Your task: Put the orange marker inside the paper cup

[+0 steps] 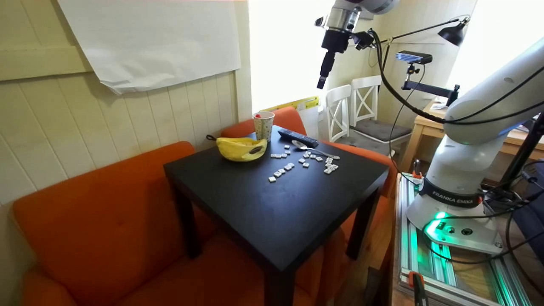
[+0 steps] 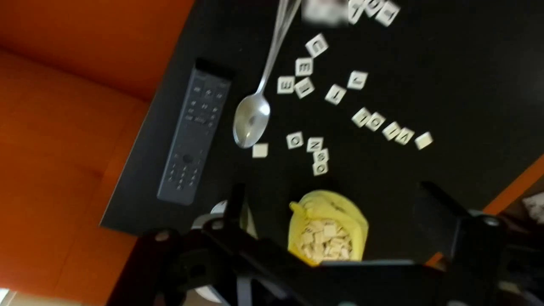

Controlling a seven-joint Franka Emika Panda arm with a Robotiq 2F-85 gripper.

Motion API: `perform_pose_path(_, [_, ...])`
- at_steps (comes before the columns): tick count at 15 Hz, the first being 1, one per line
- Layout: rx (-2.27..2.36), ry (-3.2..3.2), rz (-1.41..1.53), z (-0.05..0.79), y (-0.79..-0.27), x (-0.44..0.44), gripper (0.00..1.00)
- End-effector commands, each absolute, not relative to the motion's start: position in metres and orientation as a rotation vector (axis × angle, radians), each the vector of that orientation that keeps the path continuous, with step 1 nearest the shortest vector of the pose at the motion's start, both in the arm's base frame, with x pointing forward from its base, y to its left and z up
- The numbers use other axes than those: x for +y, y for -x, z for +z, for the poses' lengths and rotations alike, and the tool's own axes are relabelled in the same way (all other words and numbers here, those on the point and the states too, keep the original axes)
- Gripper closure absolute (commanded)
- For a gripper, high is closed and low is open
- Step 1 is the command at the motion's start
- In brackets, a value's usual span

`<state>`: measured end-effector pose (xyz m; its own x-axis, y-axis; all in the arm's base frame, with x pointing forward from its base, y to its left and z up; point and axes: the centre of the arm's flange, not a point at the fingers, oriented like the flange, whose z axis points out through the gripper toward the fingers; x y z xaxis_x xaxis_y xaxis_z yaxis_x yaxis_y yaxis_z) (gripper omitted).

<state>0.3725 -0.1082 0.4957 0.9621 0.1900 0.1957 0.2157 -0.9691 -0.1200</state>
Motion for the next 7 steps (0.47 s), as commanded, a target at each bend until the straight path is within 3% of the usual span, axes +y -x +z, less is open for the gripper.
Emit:
perform_pose_path(1, [-0.337, 2.938, -0.205, 0.4974, -0.3649, -0.1006, 0.0])
perform_pose_path(7, [-0.369, 2.883, -0.138, 0.5003, -0.3565, -0.0956, 0.0])
